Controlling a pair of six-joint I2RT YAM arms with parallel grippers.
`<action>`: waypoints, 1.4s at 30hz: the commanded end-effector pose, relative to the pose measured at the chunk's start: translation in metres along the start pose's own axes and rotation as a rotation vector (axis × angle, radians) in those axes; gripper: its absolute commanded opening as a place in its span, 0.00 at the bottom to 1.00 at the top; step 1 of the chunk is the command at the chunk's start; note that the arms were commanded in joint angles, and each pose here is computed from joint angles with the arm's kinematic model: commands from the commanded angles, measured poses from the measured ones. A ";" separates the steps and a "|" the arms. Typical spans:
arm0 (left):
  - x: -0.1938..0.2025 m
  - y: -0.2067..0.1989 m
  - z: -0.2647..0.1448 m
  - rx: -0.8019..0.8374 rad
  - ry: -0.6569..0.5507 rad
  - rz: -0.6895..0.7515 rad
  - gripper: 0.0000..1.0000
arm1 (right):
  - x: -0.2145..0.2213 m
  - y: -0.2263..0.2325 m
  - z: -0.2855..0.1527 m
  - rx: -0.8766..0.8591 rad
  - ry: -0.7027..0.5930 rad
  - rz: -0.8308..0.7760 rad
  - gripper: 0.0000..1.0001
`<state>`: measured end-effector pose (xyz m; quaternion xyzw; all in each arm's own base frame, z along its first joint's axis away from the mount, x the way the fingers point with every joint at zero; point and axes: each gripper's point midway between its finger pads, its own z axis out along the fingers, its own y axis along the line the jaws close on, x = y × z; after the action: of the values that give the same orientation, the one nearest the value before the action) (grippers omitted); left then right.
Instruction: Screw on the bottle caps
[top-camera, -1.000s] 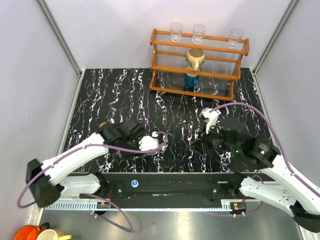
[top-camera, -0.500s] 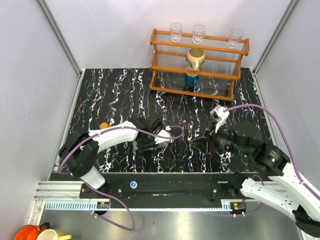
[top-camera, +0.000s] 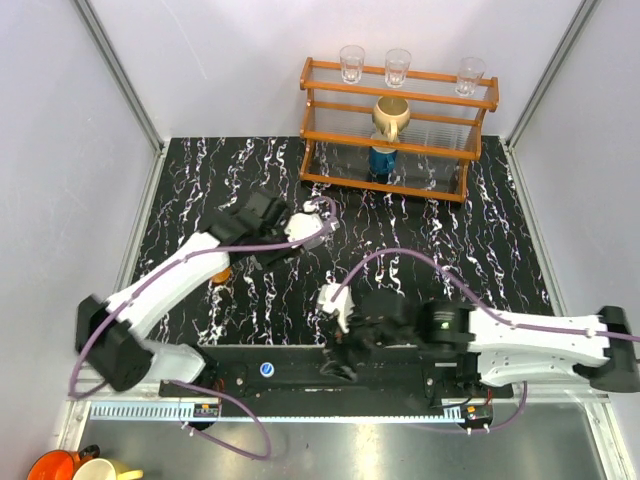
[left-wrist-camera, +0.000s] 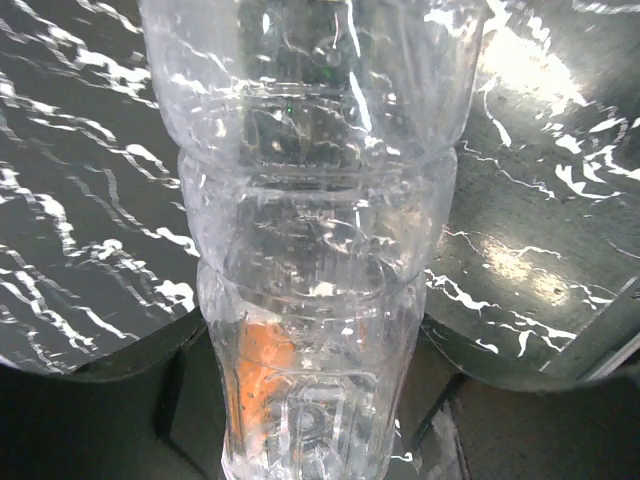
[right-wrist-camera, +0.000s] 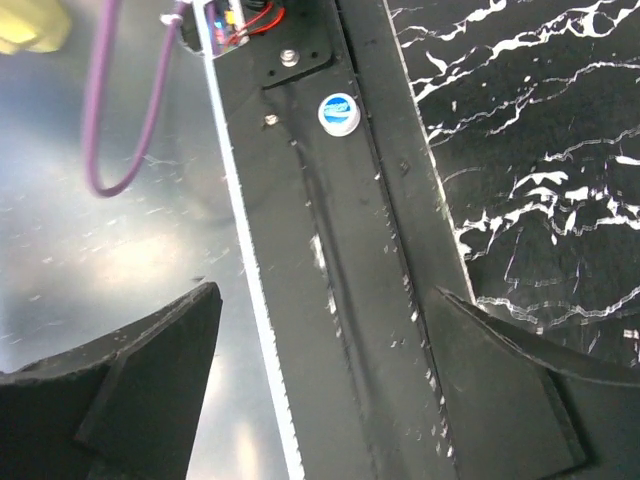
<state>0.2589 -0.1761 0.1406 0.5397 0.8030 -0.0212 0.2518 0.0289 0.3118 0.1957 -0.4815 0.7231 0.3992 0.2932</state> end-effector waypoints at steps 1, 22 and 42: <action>-0.010 -0.010 -0.056 0.017 -0.128 -0.016 0.53 | -0.032 -0.007 0.035 0.012 -0.171 -0.102 0.92; 0.007 -0.033 -0.066 0.071 -0.142 -0.063 0.55 | -0.017 -0.034 0.195 0.056 -0.373 -0.218 0.87; 0.011 -0.038 -0.062 0.092 -0.141 -0.075 0.55 | 0.029 -0.019 0.216 0.067 -0.270 -0.331 0.88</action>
<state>0.1962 -0.1561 0.1734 0.5264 0.8036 -0.0886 0.2632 0.0402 0.4673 0.0432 -0.5385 0.6154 0.3851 0.4277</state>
